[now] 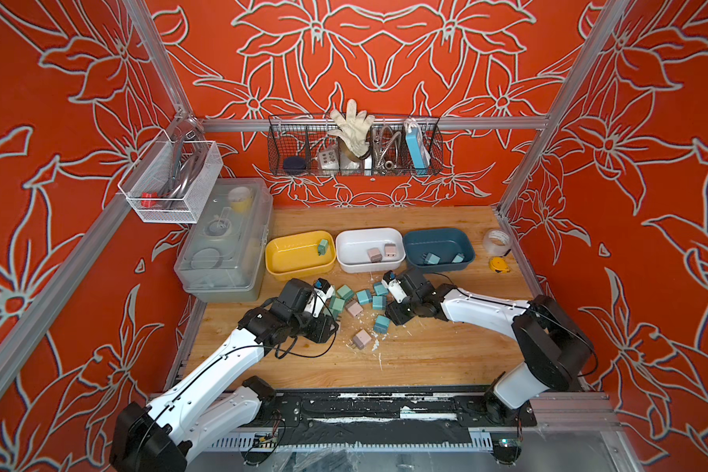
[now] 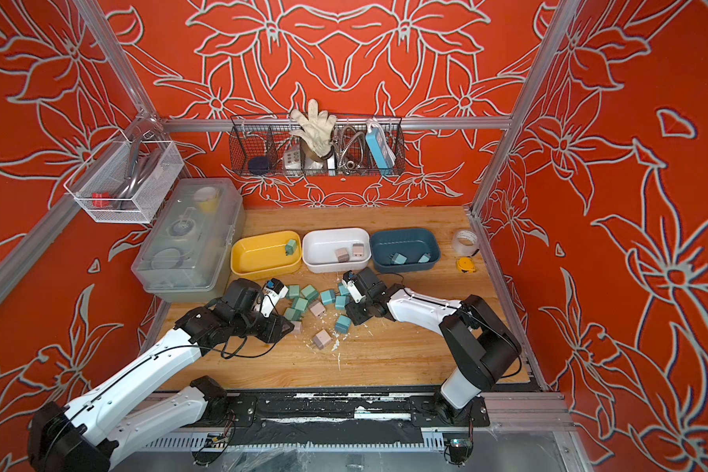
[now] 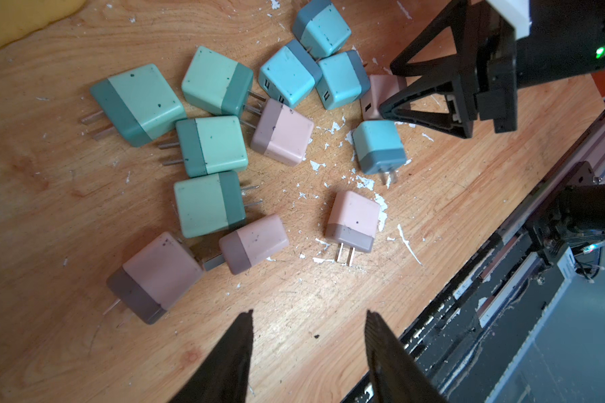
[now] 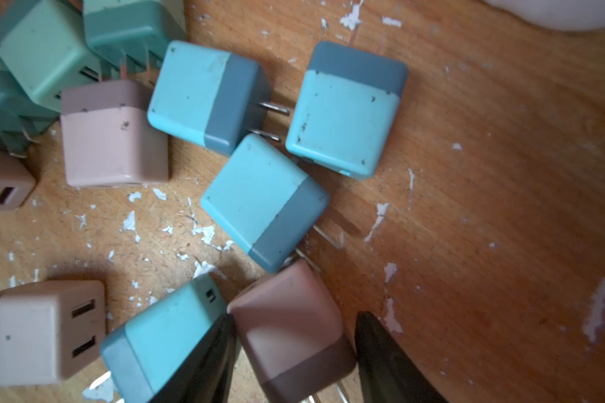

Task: Place the plugs by color into the storage box
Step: Pick up the plug from the center of the board, then place the plug in the storage box.

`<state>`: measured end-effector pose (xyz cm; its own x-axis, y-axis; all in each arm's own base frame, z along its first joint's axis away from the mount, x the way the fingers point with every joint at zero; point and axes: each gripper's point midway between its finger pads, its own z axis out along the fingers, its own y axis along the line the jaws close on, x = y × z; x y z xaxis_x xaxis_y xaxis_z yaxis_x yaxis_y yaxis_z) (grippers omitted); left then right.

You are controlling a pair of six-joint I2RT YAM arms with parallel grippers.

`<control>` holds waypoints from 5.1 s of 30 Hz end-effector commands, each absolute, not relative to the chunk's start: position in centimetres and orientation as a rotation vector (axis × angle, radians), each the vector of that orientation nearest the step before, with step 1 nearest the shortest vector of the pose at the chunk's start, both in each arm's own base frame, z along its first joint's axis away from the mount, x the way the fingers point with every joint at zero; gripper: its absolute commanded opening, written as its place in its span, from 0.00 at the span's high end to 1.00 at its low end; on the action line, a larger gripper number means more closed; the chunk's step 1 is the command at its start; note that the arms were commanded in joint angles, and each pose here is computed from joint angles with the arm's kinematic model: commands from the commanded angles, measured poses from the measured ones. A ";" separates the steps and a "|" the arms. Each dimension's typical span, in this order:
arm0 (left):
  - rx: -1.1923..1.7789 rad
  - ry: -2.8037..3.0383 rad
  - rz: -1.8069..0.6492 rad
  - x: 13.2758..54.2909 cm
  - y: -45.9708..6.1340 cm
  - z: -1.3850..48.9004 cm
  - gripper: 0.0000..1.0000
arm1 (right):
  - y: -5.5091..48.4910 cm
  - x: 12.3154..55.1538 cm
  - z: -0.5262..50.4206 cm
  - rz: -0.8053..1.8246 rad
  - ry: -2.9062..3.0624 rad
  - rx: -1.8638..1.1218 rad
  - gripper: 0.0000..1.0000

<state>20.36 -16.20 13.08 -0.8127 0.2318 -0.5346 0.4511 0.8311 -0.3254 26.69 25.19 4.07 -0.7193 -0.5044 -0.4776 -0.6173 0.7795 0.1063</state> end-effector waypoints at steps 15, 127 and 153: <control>0.527 2.499 -0.631 20.4 -16.6 13.6 0.47 | 23.5 25.8 2.0 0.251 2.636 -0.834 0.40; 0.380 2.237 -0.534 30.7 -18.8 24.2 0.41 | 33.3 46.3 10.8 0.147 2.391 -0.849 1.00; 0.262 2.243 -0.620 31.0 -17.0 22.8 0.41 | 35.4 48.6 8.2 0.215 2.434 -0.851 0.55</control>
